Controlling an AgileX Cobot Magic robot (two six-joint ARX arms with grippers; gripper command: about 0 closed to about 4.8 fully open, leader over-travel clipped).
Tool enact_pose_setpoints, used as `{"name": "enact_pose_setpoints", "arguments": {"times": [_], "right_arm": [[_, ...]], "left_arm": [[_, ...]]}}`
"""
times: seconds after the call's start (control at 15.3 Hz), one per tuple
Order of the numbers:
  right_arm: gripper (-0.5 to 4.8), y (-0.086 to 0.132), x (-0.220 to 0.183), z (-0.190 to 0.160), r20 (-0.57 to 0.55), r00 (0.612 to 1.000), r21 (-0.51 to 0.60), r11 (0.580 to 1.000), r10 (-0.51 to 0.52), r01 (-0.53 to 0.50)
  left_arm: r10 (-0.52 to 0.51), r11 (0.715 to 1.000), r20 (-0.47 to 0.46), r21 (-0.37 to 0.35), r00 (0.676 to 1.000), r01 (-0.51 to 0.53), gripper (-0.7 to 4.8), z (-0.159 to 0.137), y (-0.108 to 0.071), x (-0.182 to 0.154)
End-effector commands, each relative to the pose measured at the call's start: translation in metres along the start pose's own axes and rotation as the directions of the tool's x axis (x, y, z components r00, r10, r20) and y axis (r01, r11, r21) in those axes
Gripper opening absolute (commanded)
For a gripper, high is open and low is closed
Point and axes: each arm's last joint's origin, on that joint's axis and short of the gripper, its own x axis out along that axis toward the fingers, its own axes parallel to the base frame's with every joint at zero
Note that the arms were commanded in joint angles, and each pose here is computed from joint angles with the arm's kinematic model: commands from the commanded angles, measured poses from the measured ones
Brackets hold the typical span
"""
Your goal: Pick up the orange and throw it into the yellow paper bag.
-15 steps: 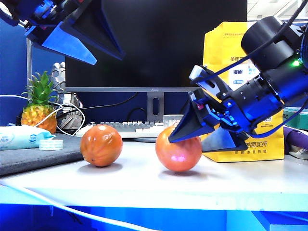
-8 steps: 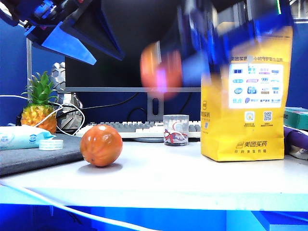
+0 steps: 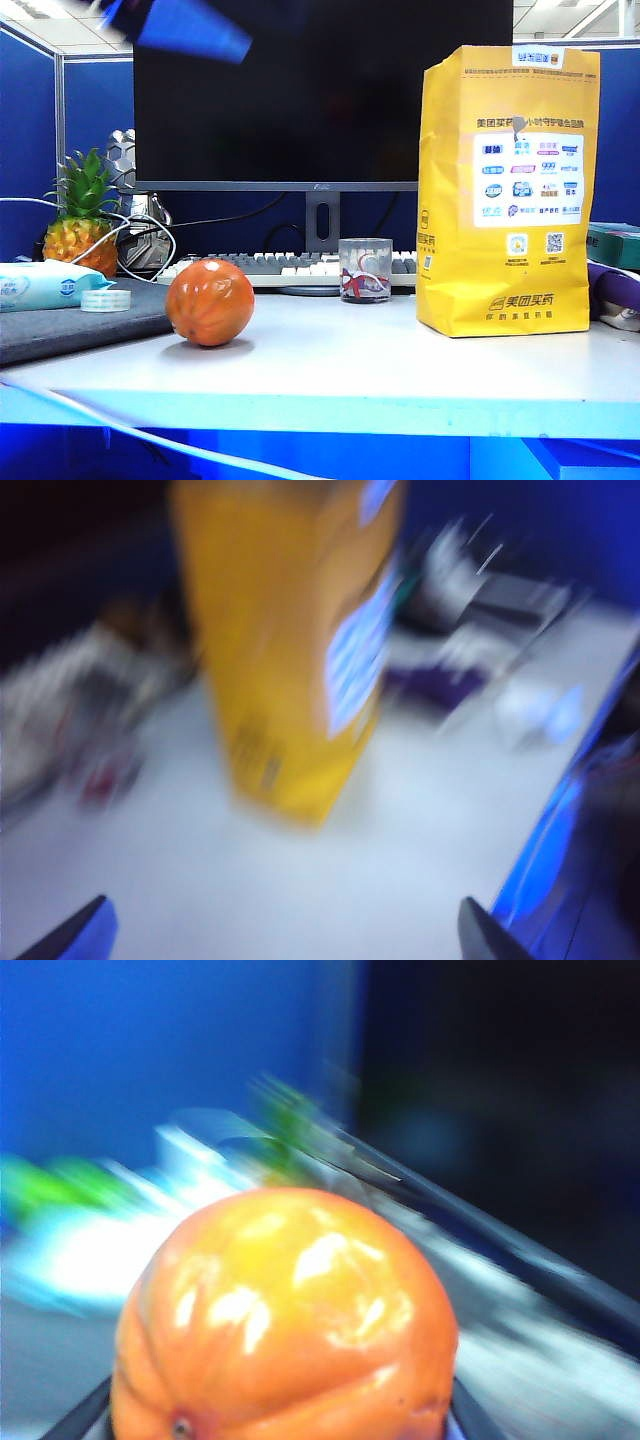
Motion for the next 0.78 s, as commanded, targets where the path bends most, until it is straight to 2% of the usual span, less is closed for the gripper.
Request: {"name": "enact_pose_setpoints", "arguments": {"times": [0.07,0.2,0.33,0.39,0.59,0.72,0.78], "right_arm": [[2.74,-0.012,-0.011,-0.004,-0.18,0.946,-0.216,0.949,-0.268,0.228],[2.75,-0.026,-0.017,-0.009,-0.216,0.912,-0.226,0.926,-0.35,0.302],[2.75,-0.05,-0.03,-0.013,-0.229,0.867,-0.216,0.892,-0.442,0.398],[2.75,-0.056,-0.035,-0.014,-0.237,0.859,-0.203,0.888,-0.454,0.413],[2.75,-0.054,-0.04,-0.022,-0.319,0.856,-0.154,0.914,-0.406,0.376],[2.77,-0.051,-0.039,-0.024,-0.337,0.862,-0.13,0.926,-0.378,0.355],[3.37,-0.052,-0.04,-0.024,-0.336,0.862,-0.13,0.925,-0.379,0.356]], "left_arm": [[-0.136,0.989,0.174,0.074,0.975,0.125,4.79,0.017,-0.002,-0.002],[-0.196,0.978,0.244,0.117,0.95,0.171,4.79,0.024,-0.003,-0.004],[-0.195,0.978,0.247,0.118,0.949,0.171,4.79,0.024,-0.003,-0.004],[-0.196,0.978,0.238,0.114,0.951,0.173,4.79,0.023,-0.003,-0.004],[-0.099,0.992,0.239,0.102,0.966,0.076,4.79,0.024,0.0,-0.003],[-0.099,0.992,0.241,0.103,0.965,0.077,4.79,0.024,0.0,-0.003],[-0.099,0.992,0.241,0.103,0.965,0.076,4.79,0.024,0.0,-0.003]]}}
